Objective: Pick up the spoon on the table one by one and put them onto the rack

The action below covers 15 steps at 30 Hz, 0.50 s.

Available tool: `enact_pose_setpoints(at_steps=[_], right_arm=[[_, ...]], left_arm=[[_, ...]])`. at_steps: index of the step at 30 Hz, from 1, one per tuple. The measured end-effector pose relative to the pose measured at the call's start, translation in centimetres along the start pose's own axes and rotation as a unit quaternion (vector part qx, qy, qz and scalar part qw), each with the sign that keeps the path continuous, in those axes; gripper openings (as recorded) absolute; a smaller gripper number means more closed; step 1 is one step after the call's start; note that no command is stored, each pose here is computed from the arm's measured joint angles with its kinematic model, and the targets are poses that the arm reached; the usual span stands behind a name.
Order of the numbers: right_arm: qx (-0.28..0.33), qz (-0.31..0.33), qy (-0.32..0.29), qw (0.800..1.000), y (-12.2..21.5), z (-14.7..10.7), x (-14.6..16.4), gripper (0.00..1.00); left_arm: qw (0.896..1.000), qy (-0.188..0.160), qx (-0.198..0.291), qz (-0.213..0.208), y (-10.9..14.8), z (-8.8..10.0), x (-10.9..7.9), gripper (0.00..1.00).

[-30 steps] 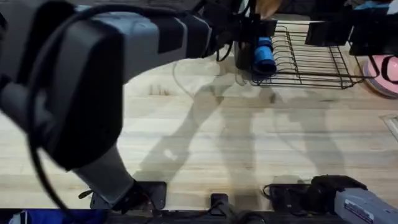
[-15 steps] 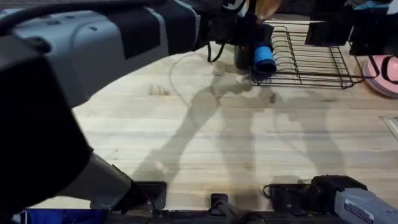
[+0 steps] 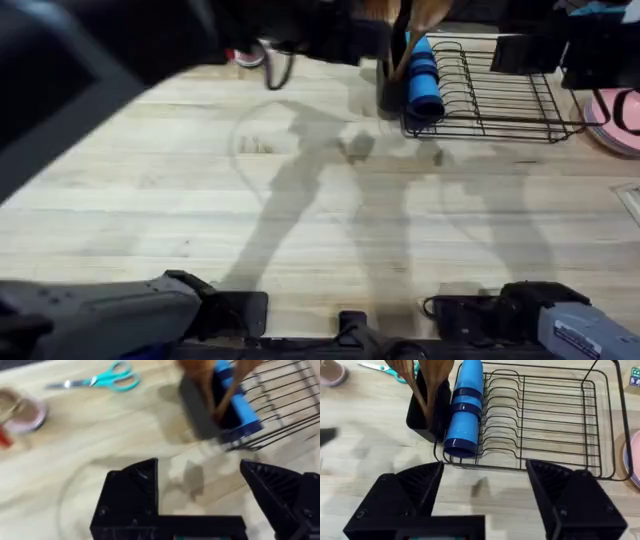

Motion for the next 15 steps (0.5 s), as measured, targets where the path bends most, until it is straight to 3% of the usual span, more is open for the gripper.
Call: enact_pose_setpoints(at_steps=[8,15], right_arm=[[0.001,0.0,0.0,1.0,0.0,-0.1,0.0,0.998],[0.01,0.002,0.0,1.0,0.0,-0.4,0.1,0.998]], left_arm=[[0.994,0.051,0.038,0.086,4.4,-1.6,6.0,0.995],[0.985,0.079,0.065,0.136,6.4,-3.2,9.0,0.995]])
Point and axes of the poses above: each hand's point on the last joint's axis, 136 mm out from that joint toward the fingers, its own y axis back along the fingers, its own x axis along the line the jaws close on, z = x × y, the point moved 2 cm from there along y, back along the fingers, and after that the axes turned 12 degrees about y, right-handed, at the moved point
